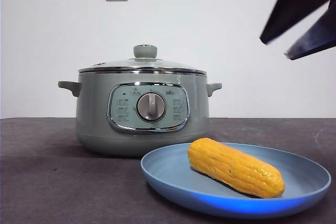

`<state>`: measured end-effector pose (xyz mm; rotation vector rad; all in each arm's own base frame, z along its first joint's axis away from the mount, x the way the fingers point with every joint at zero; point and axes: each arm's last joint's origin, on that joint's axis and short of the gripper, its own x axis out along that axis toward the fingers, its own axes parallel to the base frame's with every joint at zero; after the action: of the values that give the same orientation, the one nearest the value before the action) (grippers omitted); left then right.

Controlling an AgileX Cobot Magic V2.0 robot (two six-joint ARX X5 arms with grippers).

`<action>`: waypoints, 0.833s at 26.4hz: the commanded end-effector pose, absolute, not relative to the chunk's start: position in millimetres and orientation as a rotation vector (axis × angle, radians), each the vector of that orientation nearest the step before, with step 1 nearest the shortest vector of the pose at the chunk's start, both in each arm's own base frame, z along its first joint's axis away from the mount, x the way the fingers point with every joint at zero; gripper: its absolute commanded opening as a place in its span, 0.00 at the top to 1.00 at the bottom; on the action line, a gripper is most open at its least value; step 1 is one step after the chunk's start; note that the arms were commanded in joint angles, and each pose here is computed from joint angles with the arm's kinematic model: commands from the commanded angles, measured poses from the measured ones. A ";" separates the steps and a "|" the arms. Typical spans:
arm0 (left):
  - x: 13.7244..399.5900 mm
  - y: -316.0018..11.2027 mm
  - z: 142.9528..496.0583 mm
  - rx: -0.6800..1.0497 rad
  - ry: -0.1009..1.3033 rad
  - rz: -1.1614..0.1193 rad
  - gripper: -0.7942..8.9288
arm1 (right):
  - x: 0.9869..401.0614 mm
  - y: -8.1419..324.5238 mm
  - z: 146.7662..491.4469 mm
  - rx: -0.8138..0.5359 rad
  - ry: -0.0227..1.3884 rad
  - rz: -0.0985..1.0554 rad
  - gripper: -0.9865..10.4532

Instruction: Take the corn out from the steamer,put the corn on the plate,close the lid

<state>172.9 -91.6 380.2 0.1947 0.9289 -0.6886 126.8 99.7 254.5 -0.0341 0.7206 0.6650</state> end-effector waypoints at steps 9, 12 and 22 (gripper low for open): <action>173.8 -92.0 381.0 0.198 0.918 -0.689 0.92 | 126.5 99.7 252.0 -0.044 0.725 0.665 0.91; 173.8 -92.0 381.0 0.198 0.918 -0.689 0.92 | 126.5 99.7 252.0 -0.044 0.725 0.665 0.91; 177.6 -93.8 384.1 0.193 0.863 -0.692 0.92 | 126.5 99.7 252.0 -0.044 0.724 0.665 0.91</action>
<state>176.7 -93.4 383.3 0.1904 0.8737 -0.6903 126.6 99.5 254.2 -0.0383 0.7231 0.6648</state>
